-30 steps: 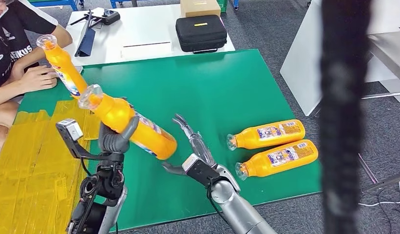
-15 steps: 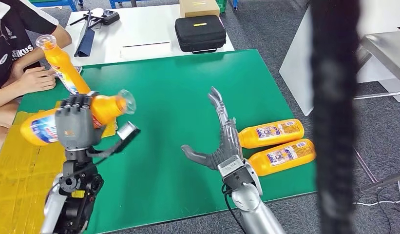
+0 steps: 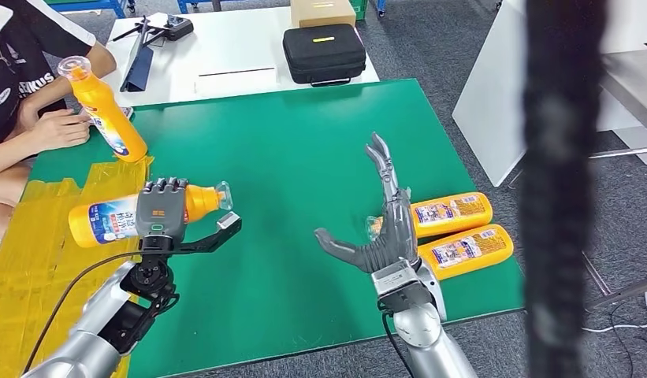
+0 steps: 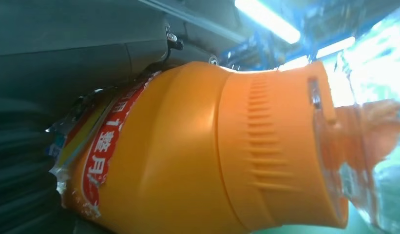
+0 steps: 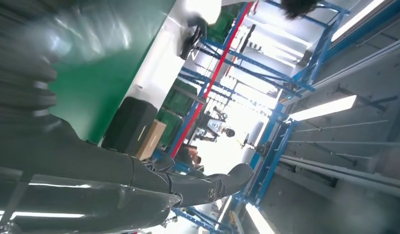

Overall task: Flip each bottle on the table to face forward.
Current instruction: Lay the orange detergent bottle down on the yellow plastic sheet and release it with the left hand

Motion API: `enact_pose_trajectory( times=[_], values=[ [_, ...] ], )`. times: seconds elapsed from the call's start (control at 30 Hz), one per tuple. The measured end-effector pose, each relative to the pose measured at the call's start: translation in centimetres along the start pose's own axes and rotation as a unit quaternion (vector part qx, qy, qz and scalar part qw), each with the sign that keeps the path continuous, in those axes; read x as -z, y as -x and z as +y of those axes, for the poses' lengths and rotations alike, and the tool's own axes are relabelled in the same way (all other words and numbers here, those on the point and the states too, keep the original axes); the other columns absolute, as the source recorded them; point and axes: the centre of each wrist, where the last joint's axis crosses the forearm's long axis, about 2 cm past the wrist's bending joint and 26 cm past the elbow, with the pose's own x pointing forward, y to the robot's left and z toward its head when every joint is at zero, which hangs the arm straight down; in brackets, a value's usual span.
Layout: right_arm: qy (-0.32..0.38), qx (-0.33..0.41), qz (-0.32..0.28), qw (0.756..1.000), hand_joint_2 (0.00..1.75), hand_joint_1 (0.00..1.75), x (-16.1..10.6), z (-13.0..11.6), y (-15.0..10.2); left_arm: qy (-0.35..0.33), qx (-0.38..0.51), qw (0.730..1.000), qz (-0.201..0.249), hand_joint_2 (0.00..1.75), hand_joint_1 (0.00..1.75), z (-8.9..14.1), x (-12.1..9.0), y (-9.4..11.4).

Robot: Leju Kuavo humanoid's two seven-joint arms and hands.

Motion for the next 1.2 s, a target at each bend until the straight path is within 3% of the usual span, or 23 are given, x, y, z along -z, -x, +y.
enact_pose_trajectory(
  times=[0.27,0.5,0.7,0.93,1.13,1.2],
  values=[
    [0.0,-0.034,0.004,0.999,1.75,0.0,-0.2,-0.6,0.1,0.077,0.02,0.994,0.075,1.75,0.0,-2.4,-0.6,1.5],
    [0.003,-0.061,0.006,0.998,1.75,0.0,-0.5,-1.0,0.3,0.08,0.013,0.979,0.186,1.75,0.0,-2.7,-0.5,2.8],
    [0.003,-0.099,0.007,0.995,1.75,0.0,-0.5,-1.2,0.4,0.065,-0.005,0.969,0.237,1.75,0.0,-3.1,-0.5,4.8],
    [-0.022,-0.255,0.011,0.967,1.75,0.0,-0.7,-1.8,0.7,0.039,-0.097,0.969,0.224,1.75,0.0,-3.2,-1.4,4.4],
    [-0.031,-0.296,0.018,0.955,1.75,0.0,-0.9,-2.4,1.0,0.037,-0.143,0.961,0.234,1.75,0.0,-2.9,-1.5,3.9],
    [-0.053,-0.343,0.028,0.937,1.75,0.0,-1.0,-2.6,1.1,0.027,-0.187,0.958,0.215,1.75,0.0,-2.8,-1.6,3.8]
  ],
)
